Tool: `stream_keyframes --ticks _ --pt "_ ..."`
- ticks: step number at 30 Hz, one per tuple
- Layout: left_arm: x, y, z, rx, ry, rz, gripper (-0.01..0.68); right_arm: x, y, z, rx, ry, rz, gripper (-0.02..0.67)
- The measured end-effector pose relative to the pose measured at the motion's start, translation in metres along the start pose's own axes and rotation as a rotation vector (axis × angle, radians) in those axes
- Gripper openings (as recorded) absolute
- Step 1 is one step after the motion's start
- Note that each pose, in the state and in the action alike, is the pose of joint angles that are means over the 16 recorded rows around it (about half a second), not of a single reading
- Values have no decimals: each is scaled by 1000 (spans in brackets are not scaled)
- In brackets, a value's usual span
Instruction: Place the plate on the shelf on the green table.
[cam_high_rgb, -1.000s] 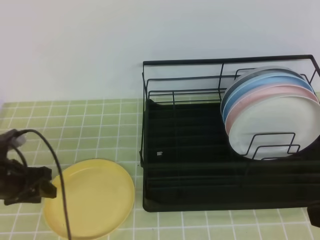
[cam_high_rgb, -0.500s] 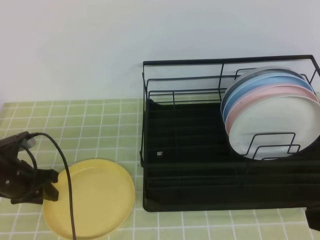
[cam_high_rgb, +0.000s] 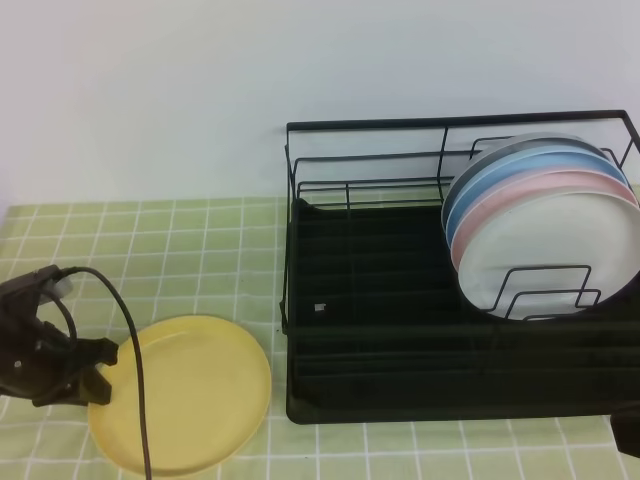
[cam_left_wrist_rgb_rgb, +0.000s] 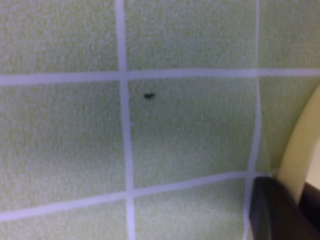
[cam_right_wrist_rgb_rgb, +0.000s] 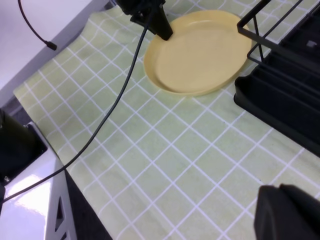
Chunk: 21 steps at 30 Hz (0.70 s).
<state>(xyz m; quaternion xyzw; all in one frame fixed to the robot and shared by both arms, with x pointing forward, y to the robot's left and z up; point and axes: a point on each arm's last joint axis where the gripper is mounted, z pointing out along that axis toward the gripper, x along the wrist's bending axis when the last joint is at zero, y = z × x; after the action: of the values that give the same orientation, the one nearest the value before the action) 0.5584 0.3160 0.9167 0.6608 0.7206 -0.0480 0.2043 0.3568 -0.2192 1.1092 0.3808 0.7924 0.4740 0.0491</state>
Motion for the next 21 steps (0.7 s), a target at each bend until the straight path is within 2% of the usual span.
stream_keyframes --ticks 4,11,21 --pt "-3 5 -6 -6 -7 12 11 0 0 0 2 2 0 -4" --pt "-16 18 -35 -57 -18 63 3 0 0 0 4 4 -14 -3" --pt "-51 19 -108 -236 -77 158 2 1 1 0 -8 14 -30 -3"
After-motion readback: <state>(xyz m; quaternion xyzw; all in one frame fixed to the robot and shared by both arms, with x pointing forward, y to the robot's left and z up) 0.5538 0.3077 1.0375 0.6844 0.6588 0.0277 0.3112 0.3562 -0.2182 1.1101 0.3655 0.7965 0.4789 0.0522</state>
